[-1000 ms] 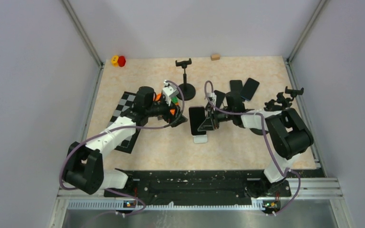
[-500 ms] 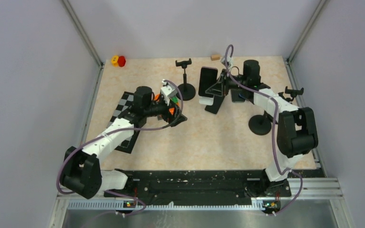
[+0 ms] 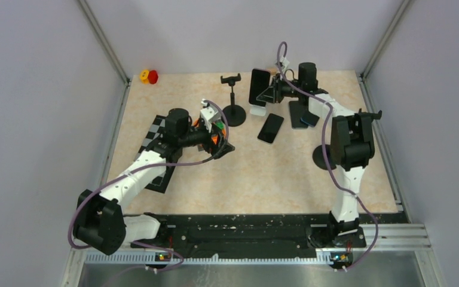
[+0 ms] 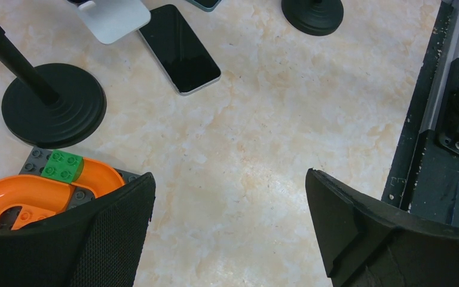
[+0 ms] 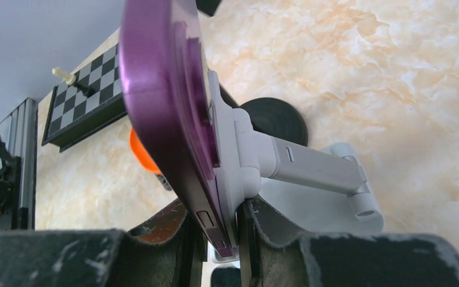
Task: Place the phone on the phone stand
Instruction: Place the phone stand with the phone at the center of the board.
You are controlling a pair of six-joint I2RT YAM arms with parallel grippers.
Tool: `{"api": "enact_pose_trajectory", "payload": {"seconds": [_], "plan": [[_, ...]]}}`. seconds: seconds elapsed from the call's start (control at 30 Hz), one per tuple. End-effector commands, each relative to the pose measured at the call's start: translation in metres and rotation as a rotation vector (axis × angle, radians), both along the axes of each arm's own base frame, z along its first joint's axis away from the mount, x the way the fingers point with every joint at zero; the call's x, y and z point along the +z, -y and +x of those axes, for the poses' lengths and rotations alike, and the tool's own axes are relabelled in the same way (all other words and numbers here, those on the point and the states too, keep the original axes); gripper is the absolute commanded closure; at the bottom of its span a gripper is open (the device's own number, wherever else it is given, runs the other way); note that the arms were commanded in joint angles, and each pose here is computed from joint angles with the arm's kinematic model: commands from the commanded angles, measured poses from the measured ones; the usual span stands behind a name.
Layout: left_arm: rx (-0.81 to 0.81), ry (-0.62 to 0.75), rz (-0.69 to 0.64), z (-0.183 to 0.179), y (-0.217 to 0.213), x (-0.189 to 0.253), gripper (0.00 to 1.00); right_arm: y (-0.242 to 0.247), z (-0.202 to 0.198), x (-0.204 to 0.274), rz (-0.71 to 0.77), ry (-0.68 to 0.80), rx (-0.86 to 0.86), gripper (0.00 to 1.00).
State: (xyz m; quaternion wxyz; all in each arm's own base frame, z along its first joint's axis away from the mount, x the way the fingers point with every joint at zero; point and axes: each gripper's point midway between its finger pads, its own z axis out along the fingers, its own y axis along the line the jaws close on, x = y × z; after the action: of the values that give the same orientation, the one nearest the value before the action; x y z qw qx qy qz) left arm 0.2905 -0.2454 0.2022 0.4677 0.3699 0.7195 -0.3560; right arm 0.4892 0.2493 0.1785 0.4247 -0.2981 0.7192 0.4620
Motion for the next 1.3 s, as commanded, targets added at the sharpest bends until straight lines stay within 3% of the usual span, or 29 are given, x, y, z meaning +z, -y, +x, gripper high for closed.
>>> {"api": "enact_pose_trajectory", "payload": {"seconds": [0.0,0.5,1.0,1.1,1.27], "plan": [[-0.014,0.054,-0.02,-0.001,0.0,0.014,0.01,-0.004,0.029,0.039,0.051,0.115,0.021,1.0],[-0.019,0.054,0.008,0.001,-0.001,0.004,0.01,0.002,0.075,-0.005,0.108,0.022,0.054,1.0],[-0.019,0.027,0.016,0.001,-0.002,0.0,0.01,0.022,0.075,-0.052,0.125,-0.081,0.048,1.0],[-0.018,0.029,0.014,0.0,-0.003,0.002,0.01,0.026,0.072,-0.057,0.116,-0.093,0.042,0.85],[-0.012,0.035,0.011,0.0,-0.004,0.005,0.01,0.03,0.07,-0.053,0.084,-0.086,0.02,0.51]]}}
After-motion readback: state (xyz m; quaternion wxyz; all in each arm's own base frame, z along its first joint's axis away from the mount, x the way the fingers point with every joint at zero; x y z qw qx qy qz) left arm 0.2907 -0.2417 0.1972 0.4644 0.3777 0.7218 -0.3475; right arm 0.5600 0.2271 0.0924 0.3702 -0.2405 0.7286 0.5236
